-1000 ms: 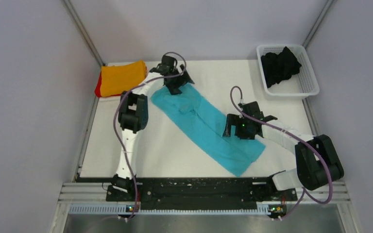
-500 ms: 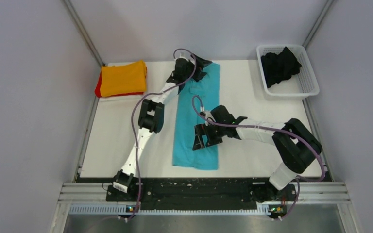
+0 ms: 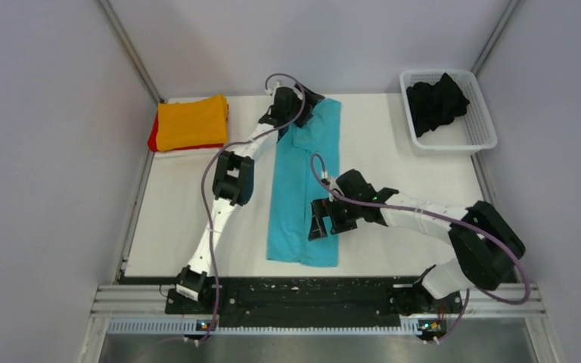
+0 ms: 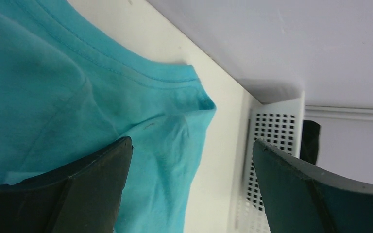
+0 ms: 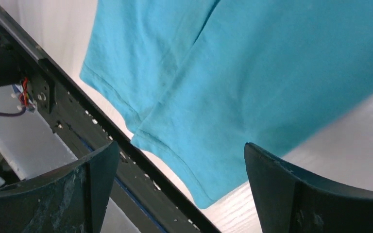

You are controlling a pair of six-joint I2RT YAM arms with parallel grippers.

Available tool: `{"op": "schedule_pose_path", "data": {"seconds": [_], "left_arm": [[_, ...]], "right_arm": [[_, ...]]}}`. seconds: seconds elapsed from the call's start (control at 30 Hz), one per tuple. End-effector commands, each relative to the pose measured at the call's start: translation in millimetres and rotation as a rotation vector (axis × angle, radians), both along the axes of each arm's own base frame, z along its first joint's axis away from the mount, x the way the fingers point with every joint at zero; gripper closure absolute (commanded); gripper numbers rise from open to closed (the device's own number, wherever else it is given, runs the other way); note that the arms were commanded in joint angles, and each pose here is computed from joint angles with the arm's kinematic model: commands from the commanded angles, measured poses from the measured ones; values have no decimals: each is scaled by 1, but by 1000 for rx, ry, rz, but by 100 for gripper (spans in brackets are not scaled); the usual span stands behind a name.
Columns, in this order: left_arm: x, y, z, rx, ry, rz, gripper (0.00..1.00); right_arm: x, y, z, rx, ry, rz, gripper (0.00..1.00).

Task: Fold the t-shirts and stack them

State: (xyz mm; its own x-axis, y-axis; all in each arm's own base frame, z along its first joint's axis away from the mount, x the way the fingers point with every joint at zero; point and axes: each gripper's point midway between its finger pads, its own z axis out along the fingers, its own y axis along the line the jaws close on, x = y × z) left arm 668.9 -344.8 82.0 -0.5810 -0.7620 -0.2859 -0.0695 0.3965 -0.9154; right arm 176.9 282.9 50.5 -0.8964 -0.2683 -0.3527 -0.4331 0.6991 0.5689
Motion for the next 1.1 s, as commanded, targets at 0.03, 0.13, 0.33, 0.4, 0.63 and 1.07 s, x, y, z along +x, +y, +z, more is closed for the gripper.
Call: {"op": "schedule_pose_path", "data": {"seconds": [0.03,0.13,0.33,0.4,0.63,1.07], "left_arm": [[10,71,83,201,-97,96,1],[0,73,150,220,-214,67,1],[-81,75,243,284,-303,-116,2],[-125,90,230,335,-232,-142,1],[-297,153,123,494,59,-214,1],[-516,188,7,455,418,-515,7]], "right_arm": [[15,-11,53,29,-192,-85,1],[22,-18,68,30,-254,-125,1],[18,-36,59,-27,-246,-184,1],[8,-39,50,-30,-211,-167,1],[-29,-47,16,-55,-48,-202,4],[-51,-48,-14,-109,118,-491,30]]}}
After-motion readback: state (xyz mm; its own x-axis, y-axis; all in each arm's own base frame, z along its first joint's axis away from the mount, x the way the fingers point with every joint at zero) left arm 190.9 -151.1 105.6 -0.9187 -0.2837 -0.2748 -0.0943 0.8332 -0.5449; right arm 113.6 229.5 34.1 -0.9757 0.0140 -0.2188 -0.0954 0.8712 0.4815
